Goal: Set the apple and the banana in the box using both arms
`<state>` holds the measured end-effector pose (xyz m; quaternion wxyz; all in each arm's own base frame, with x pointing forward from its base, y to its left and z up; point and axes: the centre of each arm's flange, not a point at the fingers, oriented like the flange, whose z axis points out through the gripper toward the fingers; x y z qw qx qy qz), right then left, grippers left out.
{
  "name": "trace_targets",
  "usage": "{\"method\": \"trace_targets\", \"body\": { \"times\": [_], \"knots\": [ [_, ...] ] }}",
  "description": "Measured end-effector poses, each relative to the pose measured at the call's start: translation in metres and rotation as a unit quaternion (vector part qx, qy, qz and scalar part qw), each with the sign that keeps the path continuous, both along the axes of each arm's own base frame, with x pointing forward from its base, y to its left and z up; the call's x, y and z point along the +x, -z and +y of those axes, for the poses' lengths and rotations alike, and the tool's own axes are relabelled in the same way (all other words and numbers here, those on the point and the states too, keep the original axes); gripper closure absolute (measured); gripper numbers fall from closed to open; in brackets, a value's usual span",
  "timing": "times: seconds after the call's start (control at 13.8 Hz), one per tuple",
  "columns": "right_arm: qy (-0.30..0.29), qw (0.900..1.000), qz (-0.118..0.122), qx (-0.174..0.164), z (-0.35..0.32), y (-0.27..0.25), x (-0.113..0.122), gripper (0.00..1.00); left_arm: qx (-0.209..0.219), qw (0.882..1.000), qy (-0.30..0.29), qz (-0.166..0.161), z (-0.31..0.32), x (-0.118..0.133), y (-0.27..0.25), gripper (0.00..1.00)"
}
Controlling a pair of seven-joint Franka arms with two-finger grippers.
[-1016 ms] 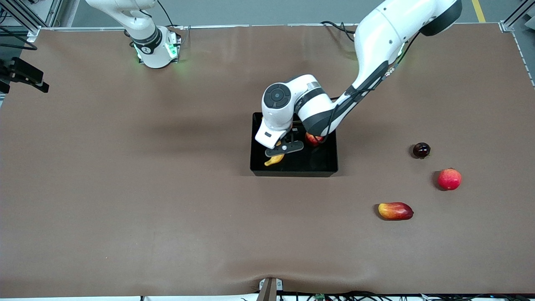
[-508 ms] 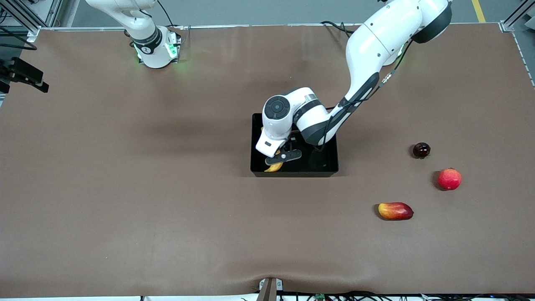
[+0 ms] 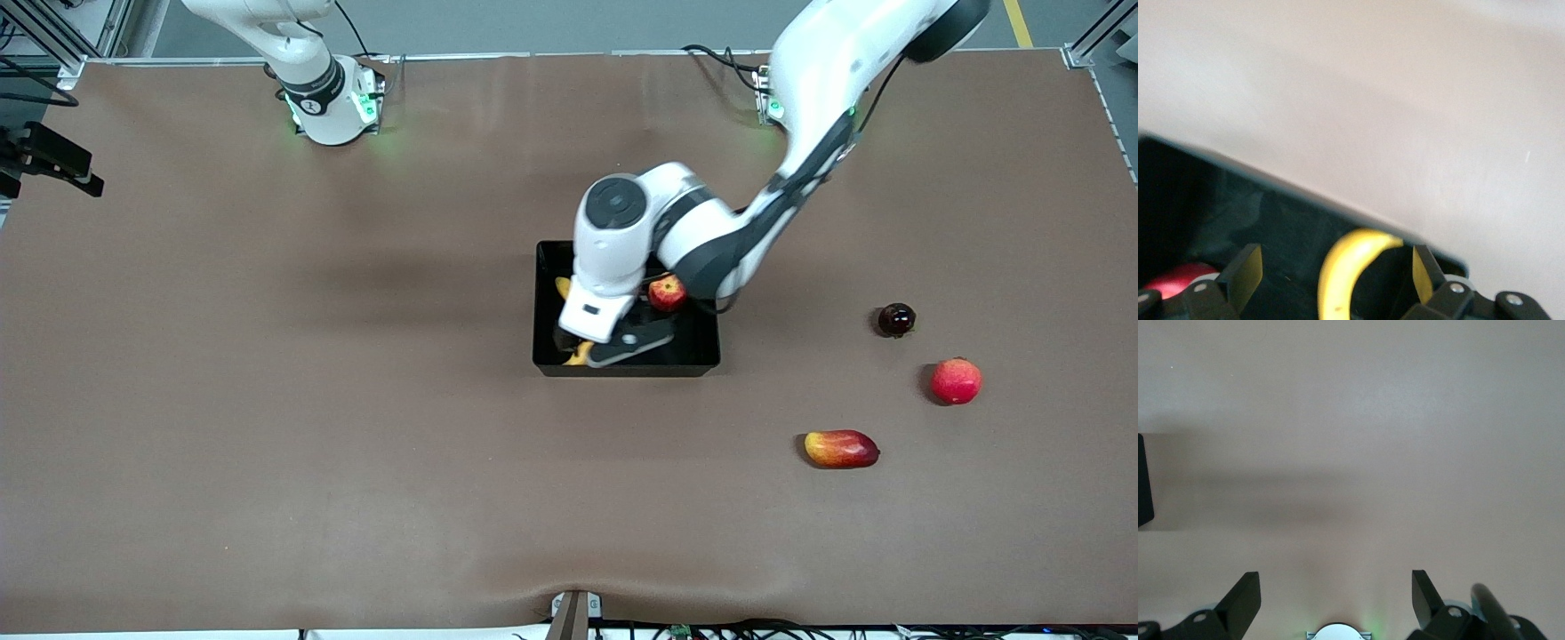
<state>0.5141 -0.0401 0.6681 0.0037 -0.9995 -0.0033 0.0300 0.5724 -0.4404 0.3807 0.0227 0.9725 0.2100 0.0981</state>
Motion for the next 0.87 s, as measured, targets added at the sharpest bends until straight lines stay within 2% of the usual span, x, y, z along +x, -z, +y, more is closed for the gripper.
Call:
{"method": "trace_targets", "body": {
  "times": [0.15,0.36,0.58,0.73,0.87],
  "knots": [
    [0.000,1.000,0.000,0.000,0.000,0.000,0.000,0.00,0.022,1.000,-0.011,-0.019,0.056,0.020,-0.065,0.00],
    [-0.002,1.000,0.000,0.000,0.002,0.000,0.000,0.00,0.035,0.999,0.006,-0.005,0.137,0.030,-0.141,0.00],
    [-0.004,1.000,0.000,0.000,0.004,0.000,0.000,0.00,0.046,0.999,0.012,0.026,0.208,0.026,-0.187,0.00],
    [-0.004,1.000,0.000,0.000,0.004,0.000,0.000,0.00,0.038,0.998,0.030,0.029,0.241,0.023,-0.213,0.00],
    [-0.004,1.000,0.000,0.000,0.004,0.000,0.000,0.00,0.051,0.996,0.060,0.035,0.270,0.015,-0.234,0.00]
  ]
}}
